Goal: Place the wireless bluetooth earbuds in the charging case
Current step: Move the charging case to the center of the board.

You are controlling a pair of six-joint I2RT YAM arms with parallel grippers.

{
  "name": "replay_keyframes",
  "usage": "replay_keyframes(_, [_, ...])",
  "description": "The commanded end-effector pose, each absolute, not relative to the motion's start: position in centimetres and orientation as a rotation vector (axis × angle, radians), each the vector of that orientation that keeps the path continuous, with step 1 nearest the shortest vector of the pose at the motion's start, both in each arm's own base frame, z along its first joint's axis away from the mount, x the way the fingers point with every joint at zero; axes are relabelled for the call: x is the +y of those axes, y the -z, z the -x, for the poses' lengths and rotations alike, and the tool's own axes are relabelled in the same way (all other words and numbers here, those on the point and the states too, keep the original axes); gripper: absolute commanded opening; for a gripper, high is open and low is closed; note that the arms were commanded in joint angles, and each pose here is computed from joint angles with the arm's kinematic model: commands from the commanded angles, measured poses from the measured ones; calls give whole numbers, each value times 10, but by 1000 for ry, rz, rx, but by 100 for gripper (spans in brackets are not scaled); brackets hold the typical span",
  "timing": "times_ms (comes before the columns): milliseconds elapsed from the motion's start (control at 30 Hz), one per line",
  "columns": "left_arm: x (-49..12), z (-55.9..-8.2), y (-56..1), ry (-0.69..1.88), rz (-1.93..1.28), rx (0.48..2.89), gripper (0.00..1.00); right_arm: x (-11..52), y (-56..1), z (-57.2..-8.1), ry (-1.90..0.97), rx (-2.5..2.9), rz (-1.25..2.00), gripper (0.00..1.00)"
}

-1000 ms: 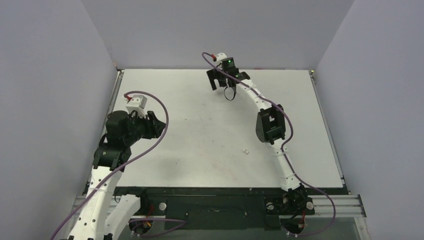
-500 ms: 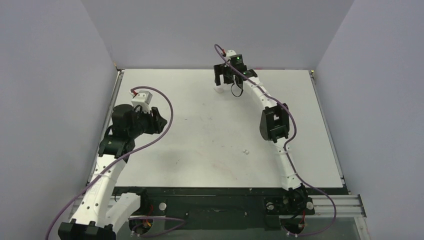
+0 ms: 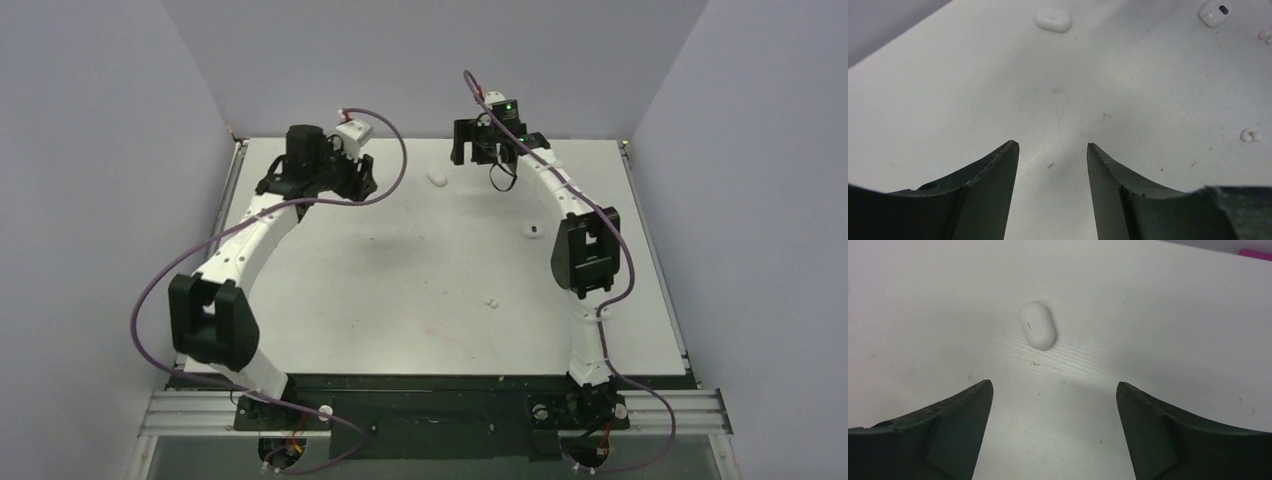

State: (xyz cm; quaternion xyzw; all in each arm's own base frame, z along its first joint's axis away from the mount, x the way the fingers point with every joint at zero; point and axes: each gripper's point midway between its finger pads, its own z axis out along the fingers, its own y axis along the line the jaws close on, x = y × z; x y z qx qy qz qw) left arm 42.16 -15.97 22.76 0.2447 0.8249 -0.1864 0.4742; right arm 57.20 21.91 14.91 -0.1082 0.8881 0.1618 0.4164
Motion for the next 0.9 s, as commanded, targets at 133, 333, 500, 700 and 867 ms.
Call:
replay_keyframes(133, [-261,-513,-224,456,-1041,1857,51,174,-225,-547,-410,2138,109,90])
replay_keyframes(333, [-311,-589,-206,499,-793,1862,51,157,-211,-519,-359,2198,79,90])
replay_keyframes(500, [-344,-626,-191,621,-439,1843,51,146,-201,-495,-325,2245,72,90])
replay_keyframes(700, [-358,-637,-147,530,-178,1901,51,139,-199,-470,-319,2265,68,89])
replay_keyframes(867, [-352,-645,-128,422,0,1899,51,136,-203,-456,-321,2265,60,90])
